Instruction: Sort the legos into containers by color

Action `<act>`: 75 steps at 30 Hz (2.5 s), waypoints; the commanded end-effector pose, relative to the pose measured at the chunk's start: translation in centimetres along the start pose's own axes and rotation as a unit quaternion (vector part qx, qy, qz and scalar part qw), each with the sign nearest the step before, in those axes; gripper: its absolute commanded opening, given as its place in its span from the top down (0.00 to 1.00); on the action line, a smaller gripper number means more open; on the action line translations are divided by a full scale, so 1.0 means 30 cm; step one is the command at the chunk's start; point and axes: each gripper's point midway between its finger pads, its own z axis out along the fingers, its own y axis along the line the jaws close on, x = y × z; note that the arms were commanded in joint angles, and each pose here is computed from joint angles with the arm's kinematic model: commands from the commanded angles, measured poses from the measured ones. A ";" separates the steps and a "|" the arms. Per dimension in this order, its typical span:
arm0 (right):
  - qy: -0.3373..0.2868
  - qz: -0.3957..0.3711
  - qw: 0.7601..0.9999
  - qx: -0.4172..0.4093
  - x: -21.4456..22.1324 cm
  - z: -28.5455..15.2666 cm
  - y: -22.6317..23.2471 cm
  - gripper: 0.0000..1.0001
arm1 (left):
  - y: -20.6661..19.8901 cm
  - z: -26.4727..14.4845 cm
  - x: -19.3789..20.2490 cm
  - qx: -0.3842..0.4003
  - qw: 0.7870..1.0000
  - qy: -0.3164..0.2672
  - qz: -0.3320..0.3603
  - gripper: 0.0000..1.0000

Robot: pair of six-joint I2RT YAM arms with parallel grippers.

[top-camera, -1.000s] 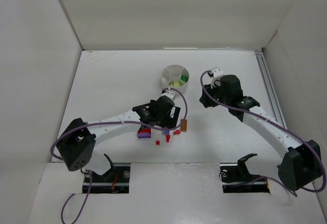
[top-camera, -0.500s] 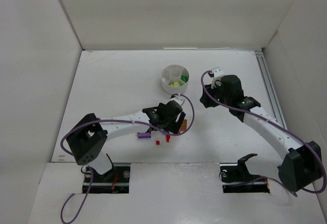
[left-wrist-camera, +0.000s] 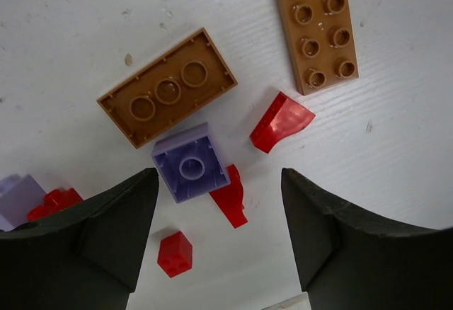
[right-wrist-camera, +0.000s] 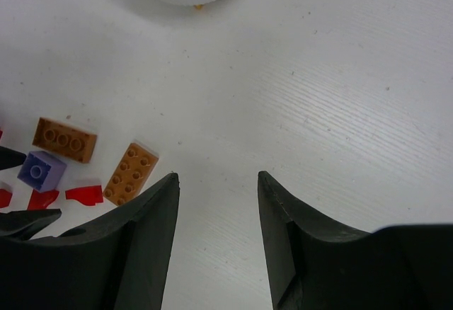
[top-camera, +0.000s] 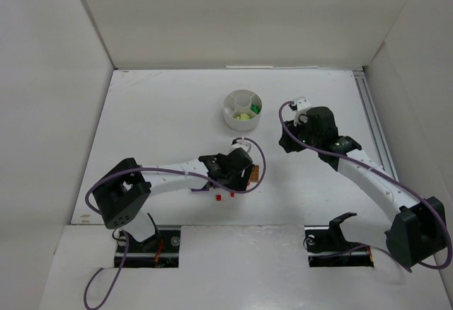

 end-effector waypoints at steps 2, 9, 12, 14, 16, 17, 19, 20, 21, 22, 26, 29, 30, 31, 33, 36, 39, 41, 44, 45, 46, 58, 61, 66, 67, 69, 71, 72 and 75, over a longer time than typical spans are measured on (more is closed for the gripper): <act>-0.025 -0.008 1.000 -0.007 -0.037 -0.015 0.006 0.46 | 0.005 -0.018 0.019 -0.013 0.999 0.001 -0.030 0.34; -0.025 -0.008 1.000 -0.007 -0.029 -0.019 0.006 0.46 | 0.022 0.003 0.021 -0.037 0.997 -0.003 -0.061 0.43; -0.025 -0.008 1.000 -0.007 -0.029 -0.019 0.006 0.46 | 0.032 0.024 0.037 -0.055 0.996 0.010 -0.068 0.44; -0.025 -0.008 1.000 -0.007 -0.029 -0.019 0.006 0.46 | 0.034 0.029 0.036 -0.062 0.995 0.011 -0.077 0.46; -0.025 -0.008 1.000 -0.007 -0.029 -0.019 0.006 0.46 | 0.038 0.036 0.023 -0.070 0.994 0.004 -0.081 0.49; -0.025 -0.008 1.000 -0.007 -0.029 -0.019 0.006 0.46 | 0.054 0.039 0.040 -0.083 0.993 0.011 -0.083 0.54; -0.025 -0.008 1.000 -0.007 -0.029 -0.019 0.006 0.46 | 0.044 0.031 0.013 -0.083 0.992 0.002 -0.090 0.57; -0.025 -0.008 1.000 -0.007 -0.029 -0.019 0.006 0.46 | 0.051 0.022 0.009 -0.087 0.992 -0.001 -0.090 0.57; -0.025 -0.008 1.000 -0.007 -0.029 -0.019 0.006 0.46 | 0.049 0.022 0.009 -0.087 0.992 -0.001 -0.095 0.57; -0.025 -0.008 1.000 -0.007 -0.029 -0.019 0.006 0.46 | 0.046 0.012 -0.001 -0.082 0.992 -0.006 -0.097 0.57; -0.025 -0.008 1.000 -0.007 -0.029 -0.019 0.006 0.46 | 0.045 -0.002 -0.029 -0.083 0.991 -0.021 -0.100 0.61; -0.025 -0.008 1.000 -0.003 -0.030 -0.019 0.001 0.46 | 0.035 -0.013 -0.058 -0.082 0.991 -0.029 -0.102 0.65; -0.025 -0.008 1.000 -0.003 -0.030 -0.019 0.001 0.46 | 0.033 -0.016 -0.072 -0.082 0.991 -0.035 -0.103 0.65; -0.025 -0.008 1.000 -0.003 -0.030 -0.019 0.001 0.46 | 0.034 -0.022 -0.083 -0.085 0.990 -0.039 -0.103 0.65; -0.026 -0.007 1.000 0.003 -0.030 -0.019 -0.005 0.46 | 0.016 -0.057 -0.133 -0.073 0.989 -0.060 -0.112 0.67; -0.027 0.000 0.999 0.017 -0.039 -0.024 -0.026 0.46 | 0.012 -0.125 -0.209 -0.067 0.986 -0.095 -0.118 0.68; -0.039 0.006 0.999 0.031 -0.063 -0.039 -0.055 0.46 | 0.071 -0.178 -0.300 -0.066 0.980 -0.125 -0.138 0.70; -0.045 0.012 0.998 0.034 -0.072 -0.049 -0.063 0.46 | 0.106 -0.199 -0.350 -0.060 0.977 -0.136 -0.152 0.71; -0.061 0.016 0.997 0.046 -0.111 -0.068 -0.085 0.46 | 0.166 -0.259 -0.473 -0.048 0.971 -0.173 -0.161 0.71; -0.066 0.018 0.996 0.056 -0.119 -0.070 -0.105 0.46 | 0.180 -0.270 -0.525 -0.040 0.967 -0.193 -0.164 0.71; -0.069 0.018 0.996 0.056 -0.134 -0.069 -0.105 0.46 | 0.199 -0.290 -0.575 -0.036 0.965 -0.209 -0.156 0.71; -0.090 0.049 0.990 0.095 -0.222 -0.056 -0.218 0.46 | 0.362 -0.222 -0.929 -0.050 0.960 -0.241 -0.135 0.73; -0.097 0.056 0.988 0.107 -0.248 -0.055 -0.258 0.46 | 0.356 -0.183 -0.951 -0.051 0.964 -0.233 -0.121 0.73; -0.099 0.064 0.986 0.116 -0.267 -0.047 -0.300 0.46 | 0.359 -0.105 -0.975 -0.041 0.971 -0.209 -0.107 0.73; -0.098 0.065 0.986 0.116 -0.272 -0.039 -0.303 0.46 | 0.351 -0.104 -0.996 -0.036 0.971 -0.213 -0.102 0.73; -0.090 0.066 0.987 0.112 -0.260 -0.023 -0.302 0.46 | 0.361 -0.059 -0.993 -0.036 0.974 -0.200 -0.104 0.73; -0.083 0.070 0.987 0.116 -0.254 -0.007 -0.320 0.46 | 0.362 -0.025 -0.989 -0.039 0.976 -0.187 -0.103 0.73; -0.083 0.070 0.987 0.116 -0.254 -0.007 -0.320 0.46 | 0.365 -0.006 -0.974 -0.042 0.978 -0.177 -0.102 0.73; -0.079 0.073 0.987 0.120 -0.252 0.003 -0.336 0.46 | 0.381 0.002 -0.975 -0.046 0.978 -0.173 -0.106 0.73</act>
